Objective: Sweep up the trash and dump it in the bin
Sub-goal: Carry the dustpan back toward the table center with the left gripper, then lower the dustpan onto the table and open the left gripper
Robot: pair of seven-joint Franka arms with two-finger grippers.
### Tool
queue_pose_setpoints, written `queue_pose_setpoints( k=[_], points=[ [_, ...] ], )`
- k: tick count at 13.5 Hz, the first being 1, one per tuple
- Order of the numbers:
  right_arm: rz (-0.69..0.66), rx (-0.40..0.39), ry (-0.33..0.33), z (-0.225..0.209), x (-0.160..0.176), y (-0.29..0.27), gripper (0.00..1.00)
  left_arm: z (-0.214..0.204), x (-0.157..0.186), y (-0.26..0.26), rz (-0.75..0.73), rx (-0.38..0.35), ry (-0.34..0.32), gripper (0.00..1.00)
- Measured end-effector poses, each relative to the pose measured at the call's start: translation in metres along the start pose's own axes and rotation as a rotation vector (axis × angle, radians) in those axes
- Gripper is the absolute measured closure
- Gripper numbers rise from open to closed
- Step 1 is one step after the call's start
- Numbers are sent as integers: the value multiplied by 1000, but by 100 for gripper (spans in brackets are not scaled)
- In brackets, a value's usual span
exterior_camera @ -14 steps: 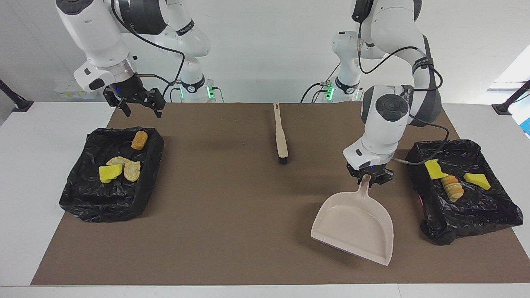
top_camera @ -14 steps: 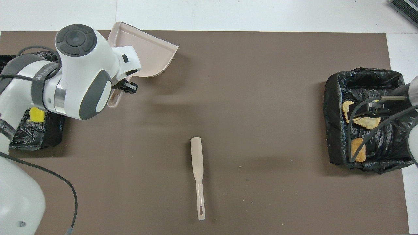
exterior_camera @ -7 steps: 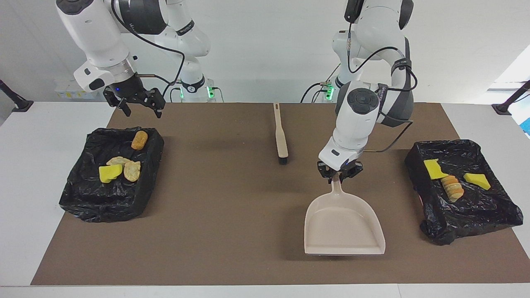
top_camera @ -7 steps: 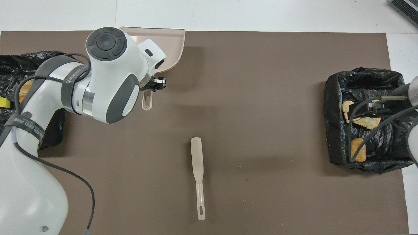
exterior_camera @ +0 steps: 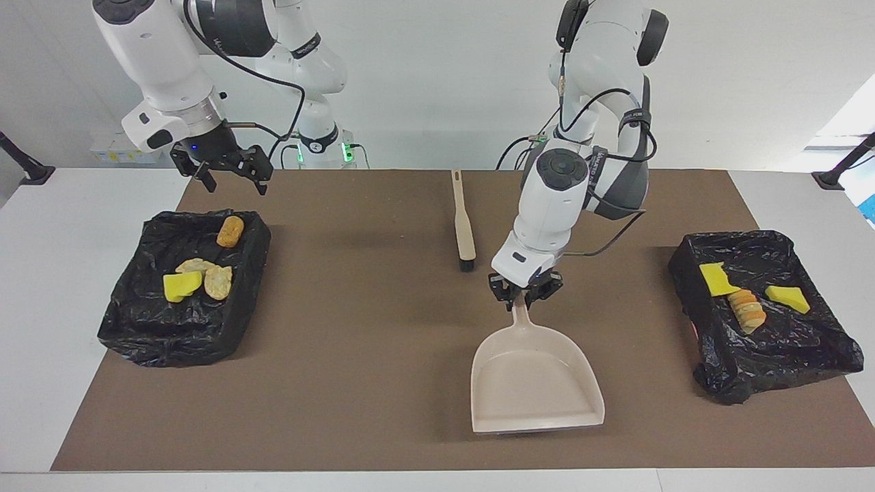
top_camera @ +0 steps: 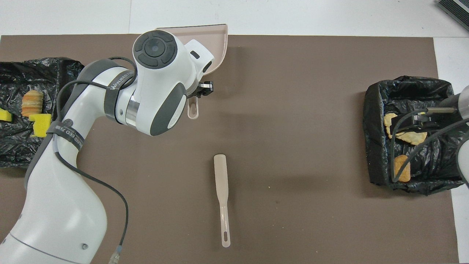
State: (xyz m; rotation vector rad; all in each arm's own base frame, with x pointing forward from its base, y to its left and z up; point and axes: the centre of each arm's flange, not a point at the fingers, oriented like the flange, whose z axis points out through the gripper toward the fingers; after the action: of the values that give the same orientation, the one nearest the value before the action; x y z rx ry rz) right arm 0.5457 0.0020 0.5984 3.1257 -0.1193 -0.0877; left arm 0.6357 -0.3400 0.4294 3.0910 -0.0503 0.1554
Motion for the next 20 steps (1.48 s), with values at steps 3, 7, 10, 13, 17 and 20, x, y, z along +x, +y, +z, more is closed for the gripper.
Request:
queue_pose_setpoints(
  k=[3,7,10,13,17,20],
  points=[
    [0,0,0,0,0,0,0,28,-9,24,30,2,-28,67],
    [0,0,0,0,0,0,0,60,-25,50,62,15,-67,67],
    [0,0,0,0,0,0,0,70,-33,53,71,26,-88,67],
    [0,0,0,0,0,0,0,82,-43,56,79,38,-112,67],
    [0,0,0,0,0,0,0,80,-43,56,77,37,-110,59],
    [0,0,0,0,0,0,0,72,-40,53,71,34,-97,27]
  ],
)
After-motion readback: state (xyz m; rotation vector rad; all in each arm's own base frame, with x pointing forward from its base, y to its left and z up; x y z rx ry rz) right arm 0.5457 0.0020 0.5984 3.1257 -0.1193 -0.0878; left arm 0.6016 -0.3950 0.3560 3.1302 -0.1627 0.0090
